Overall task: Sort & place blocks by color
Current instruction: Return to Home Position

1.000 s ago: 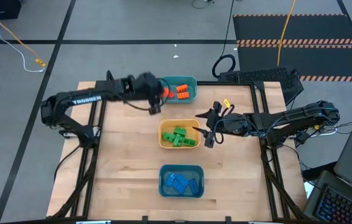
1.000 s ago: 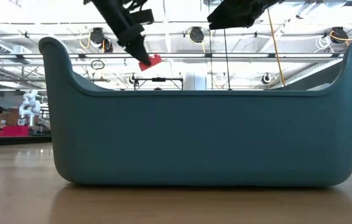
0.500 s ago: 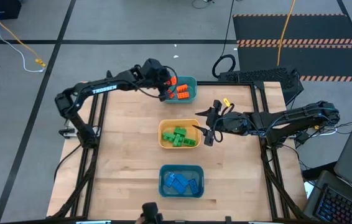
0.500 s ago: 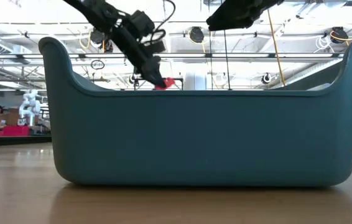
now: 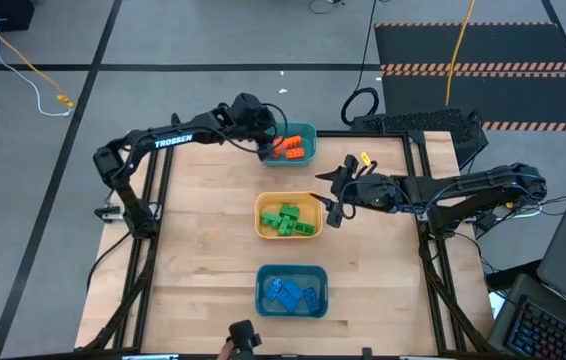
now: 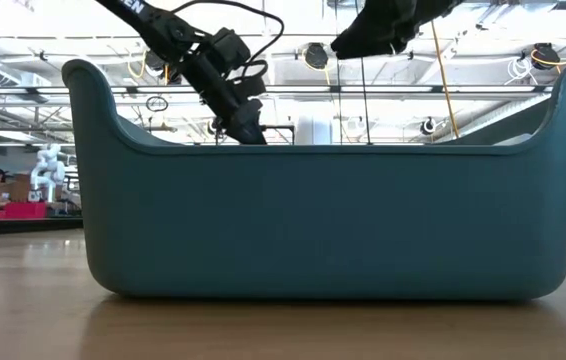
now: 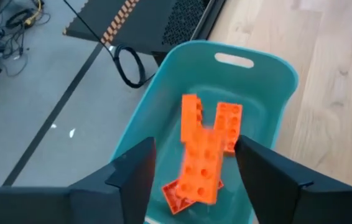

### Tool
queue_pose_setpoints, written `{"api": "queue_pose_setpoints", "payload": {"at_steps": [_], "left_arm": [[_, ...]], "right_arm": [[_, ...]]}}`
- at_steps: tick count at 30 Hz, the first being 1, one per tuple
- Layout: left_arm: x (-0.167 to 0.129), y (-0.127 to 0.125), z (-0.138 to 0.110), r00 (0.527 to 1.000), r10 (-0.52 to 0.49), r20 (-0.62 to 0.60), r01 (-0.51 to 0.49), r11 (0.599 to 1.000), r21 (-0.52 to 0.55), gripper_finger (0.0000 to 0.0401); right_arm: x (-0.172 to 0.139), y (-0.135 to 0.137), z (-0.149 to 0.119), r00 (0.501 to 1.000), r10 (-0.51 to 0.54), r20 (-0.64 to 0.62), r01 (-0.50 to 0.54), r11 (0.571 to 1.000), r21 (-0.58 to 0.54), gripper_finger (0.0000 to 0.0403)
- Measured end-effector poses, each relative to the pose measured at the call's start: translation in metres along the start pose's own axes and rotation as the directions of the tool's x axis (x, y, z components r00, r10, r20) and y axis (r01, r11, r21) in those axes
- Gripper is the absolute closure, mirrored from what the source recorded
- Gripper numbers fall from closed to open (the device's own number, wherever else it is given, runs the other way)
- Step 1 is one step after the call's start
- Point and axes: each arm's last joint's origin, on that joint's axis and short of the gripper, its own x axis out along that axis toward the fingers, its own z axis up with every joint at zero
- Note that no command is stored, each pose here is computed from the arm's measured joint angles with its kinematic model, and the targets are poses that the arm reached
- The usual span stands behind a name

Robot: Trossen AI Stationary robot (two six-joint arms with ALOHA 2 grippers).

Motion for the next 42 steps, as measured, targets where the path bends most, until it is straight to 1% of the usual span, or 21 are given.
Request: {"api": "queue_pose_setpoints", "payload": {"at_steps": [6, 9, 13, 16, 19, 22, 24, 27, 30, 32, 33, 35, 39, 40, 42], "left_arm": [[0.000, -0.002, -0.003, 1.000, -0.011, -0.028, 0.010, 1.000, -0.011, 0.0134], [-0.004, -0.004, -0.003, 0.999, -0.020, -0.045, 0.020, 1.000, -0.004, 0.0120], [-0.021, -0.011, 0.004, 0.999, -0.030, -0.029, 0.030, 1.000, -0.008, 0.0116], [-0.041, -0.019, 0.009, 0.999, -0.049, -0.021, 0.049, 0.999, -0.004, 0.0125], [-0.066, -0.028, 0.013, 0.997, -0.071, -0.014, 0.071, 0.997, -0.029, 0.0147], [-0.088, -0.040, 0.017, 0.993, -0.117, 0.013, 0.118, 0.991, -0.066, 0.0178], [-0.099, -0.053, 0.015, 0.984, -0.174, 0.043, 0.176, 0.982, -0.064, 0.0200], [-0.110, -0.078, 0.008, 0.967, -0.236, 0.096, 0.241, 0.969, -0.044, 0.0236], [-0.117, -0.100, -0.005, 0.952, -0.280, 0.125, 0.287, 0.957, -0.040, 0.0273], [-0.125, -0.113, -0.015, 0.937, -0.313, 0.157, 0.324, 0.945, -0.050, 0.0297], [-0.127, -0.118, -0.021, 0.930, -0.331, 0.162, 0.343, 0.937, -0.057, 0.0310], [-0.134, -0.130, -0.032, 0.908, -0.365, 0.208, 0.382, 0.923, -0.052, 0.0336], [-0.143, -0.147, -0.064, 0.890, -0.385, 0.244, 0.405, 0.913, -0.035, 0.0387], [-0.144, -0.150, -0.073, 0.890, -0.386, 0.241, 0.406, 0.913, -0.035, 0.0394], [-0.148, -0.152, -0.088, 0.883, -0.390, 0.263, 0.413, 0.910, -0.038, 0.0394]], "right_arm": [[0.008, -0.001, -0.019, 0.999, -0.017, 0.028, 0.016, 1.000, 0.017, 0.0174], [0.011, -0.003, -0.028, 0.998, -0.029, 0.050, 0.029, 1.000, 0.012, 0.0174], [0.012, -0.006, -0.030, 0.997, -0.043, 0.061, 0.042, 0.999, 0.020, 0.0174], [0.012, -0.006, -0.031, 0.997, -0.043, 0.057, 0.042, 0.999, 0.018, 0.0174], [0.007, -0.008, -0.031, 0.998, -0.040, 0.043, 0.039, 0.999, 0.019, 0.0174], [-0.004, -0.010, -0.028, 0.998, -0.028, 0.053, 0.024, 0.997, 0.076, 0.0174], [-0.011, -0.010, -0.032, 0.997, 0.002, 0.076, -0.010, 0.994, 0.110, 0.0174], [-0.024, -0.008, -0.047, 0.996, 0.026, 0.082, -0.038, 0.989, 0.146, 0.0174], [-0.038, -0.010, -0.061, 0.993, 0.037, 0.108, -0.058, 0.980, 0.190, 0.0174], [-0.048, -0.014, -0.065, 0.989, 0.036, 0.145, -0.068, 0.972, 0.225, 0.0177], [-0.053, -0.016, -0.068, 0.987, 0.036, 0.158, -0.074, 0.967, 0.242, 0.0179], [-0.061, -0.019, -0.073, 0.982, 0.037, 0.185, -0.086, 0.960, 0.268, 0.0190], [-0.071, -0.022, -0.090, 0.982, 0.049, 0.184, -0.097, 0.959, 0.265, 0.0224], [-0.072, -0.022, -0.093, 0.982, 0.049, 0.184, -0.098, 0.959, 0.265, 0.0236], [-0.074, -0.023, -0.102, 0.981, 0.048, 0.187, -0.096, 0.961, 0.261, 0.0264]]}}
